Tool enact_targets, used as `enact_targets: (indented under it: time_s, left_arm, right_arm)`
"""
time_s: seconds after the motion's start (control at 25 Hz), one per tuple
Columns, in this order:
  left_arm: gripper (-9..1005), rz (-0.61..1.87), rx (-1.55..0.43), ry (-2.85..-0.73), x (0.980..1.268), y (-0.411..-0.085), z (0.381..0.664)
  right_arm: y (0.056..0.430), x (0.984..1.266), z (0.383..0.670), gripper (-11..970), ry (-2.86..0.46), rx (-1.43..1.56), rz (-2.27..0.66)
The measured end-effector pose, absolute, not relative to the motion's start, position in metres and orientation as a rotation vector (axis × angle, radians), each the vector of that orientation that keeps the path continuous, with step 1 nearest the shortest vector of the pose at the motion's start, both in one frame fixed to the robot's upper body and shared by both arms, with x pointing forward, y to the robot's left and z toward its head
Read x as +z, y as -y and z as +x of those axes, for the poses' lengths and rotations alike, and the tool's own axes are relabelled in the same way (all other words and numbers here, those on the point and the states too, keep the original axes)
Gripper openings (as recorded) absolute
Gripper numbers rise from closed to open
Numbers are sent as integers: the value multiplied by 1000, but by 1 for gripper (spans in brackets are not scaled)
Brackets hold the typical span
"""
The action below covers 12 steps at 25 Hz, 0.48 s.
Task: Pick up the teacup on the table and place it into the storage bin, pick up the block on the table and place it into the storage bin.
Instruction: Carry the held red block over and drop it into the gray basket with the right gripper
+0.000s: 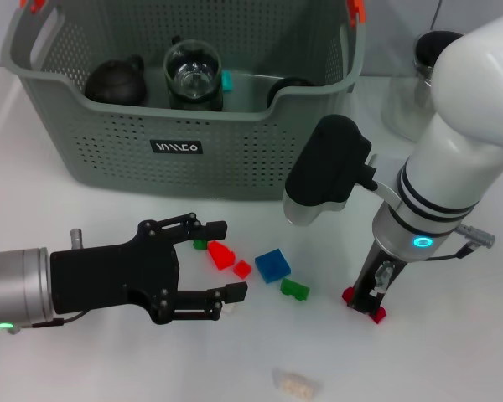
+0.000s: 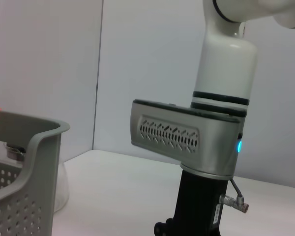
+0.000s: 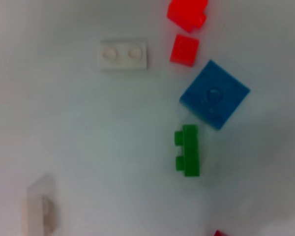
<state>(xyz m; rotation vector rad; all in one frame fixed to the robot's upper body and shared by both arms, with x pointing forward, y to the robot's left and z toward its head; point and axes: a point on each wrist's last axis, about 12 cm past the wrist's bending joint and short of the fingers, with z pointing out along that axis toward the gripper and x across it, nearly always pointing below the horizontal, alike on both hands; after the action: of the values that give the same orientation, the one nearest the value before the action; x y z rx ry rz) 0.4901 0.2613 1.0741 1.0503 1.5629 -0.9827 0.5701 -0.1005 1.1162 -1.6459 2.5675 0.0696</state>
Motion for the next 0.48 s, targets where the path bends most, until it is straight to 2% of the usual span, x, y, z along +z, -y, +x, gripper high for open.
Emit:
enact_targets:
  time_s: [0.48]
  left_arm:
    - [847, 1033, -971, -1575, 1073, -266, 489]
  right_arm:
    - [99, 1147, 573, 198, -2490, 153, -1591]
